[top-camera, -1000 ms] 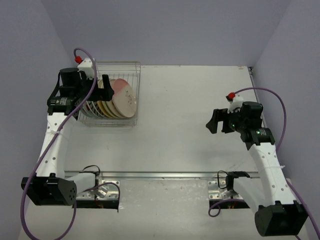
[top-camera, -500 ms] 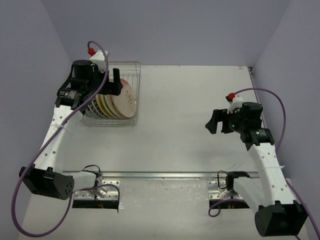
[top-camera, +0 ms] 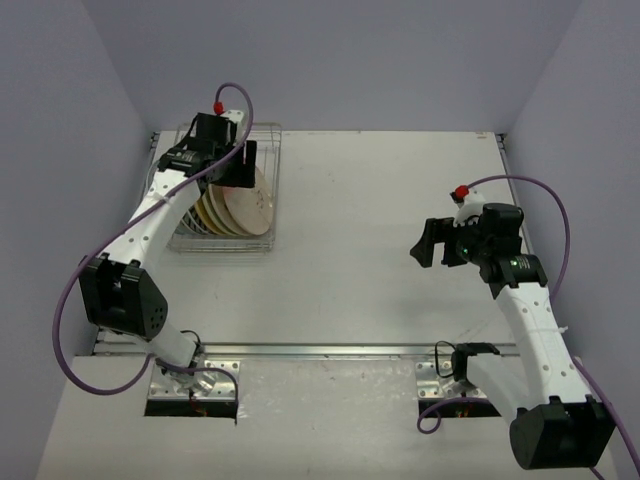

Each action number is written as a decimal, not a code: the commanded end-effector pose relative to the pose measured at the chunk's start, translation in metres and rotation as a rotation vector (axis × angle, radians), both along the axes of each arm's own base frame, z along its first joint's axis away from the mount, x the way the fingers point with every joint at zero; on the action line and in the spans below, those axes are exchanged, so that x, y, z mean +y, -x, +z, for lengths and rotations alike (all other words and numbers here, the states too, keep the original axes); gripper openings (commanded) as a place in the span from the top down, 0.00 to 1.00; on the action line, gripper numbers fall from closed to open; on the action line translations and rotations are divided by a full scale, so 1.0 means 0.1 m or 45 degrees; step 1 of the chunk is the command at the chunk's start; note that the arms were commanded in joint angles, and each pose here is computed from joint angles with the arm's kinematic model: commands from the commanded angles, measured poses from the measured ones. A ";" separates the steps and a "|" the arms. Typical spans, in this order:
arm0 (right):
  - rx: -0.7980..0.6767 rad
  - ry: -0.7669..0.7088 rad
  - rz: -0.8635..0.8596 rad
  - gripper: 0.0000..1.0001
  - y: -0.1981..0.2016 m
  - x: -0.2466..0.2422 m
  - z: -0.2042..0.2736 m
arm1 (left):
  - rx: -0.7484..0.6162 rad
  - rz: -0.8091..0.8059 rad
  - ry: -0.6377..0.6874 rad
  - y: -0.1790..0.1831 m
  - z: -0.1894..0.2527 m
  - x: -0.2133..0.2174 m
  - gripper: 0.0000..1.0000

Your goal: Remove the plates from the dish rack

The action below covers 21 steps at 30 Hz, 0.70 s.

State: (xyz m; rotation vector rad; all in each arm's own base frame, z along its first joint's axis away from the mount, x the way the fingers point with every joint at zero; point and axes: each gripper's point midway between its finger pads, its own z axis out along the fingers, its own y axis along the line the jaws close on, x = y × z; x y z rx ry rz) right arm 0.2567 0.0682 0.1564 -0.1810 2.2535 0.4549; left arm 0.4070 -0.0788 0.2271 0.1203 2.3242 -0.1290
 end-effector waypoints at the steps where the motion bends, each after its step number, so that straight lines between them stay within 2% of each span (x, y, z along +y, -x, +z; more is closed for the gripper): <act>1: -0.081 -0.014 -0.004 0.01 -0.10 0.02 0.15 | -0.078 0.112 -0.027 -0.12 0.22 0.11 0.40; 6: -0.087 -0.024 -0.008 0.01 -0.08 0.02 0.12 | -0.048 0.170 -0.081 -0.15 0.10 0.22 0.42; 12: -0.086 -0.025 -0.007 0.01 -0.07 0.03 0.11 | -0.001 0.208 -0.065 -0.19 -0.03 0.29 0.42; 21: -0.084 -0.031 -0.012 0.01 -0.06 0.03 0.11 | 0.125 0.219 0.155 -0.25 -0.32 0.43 0.41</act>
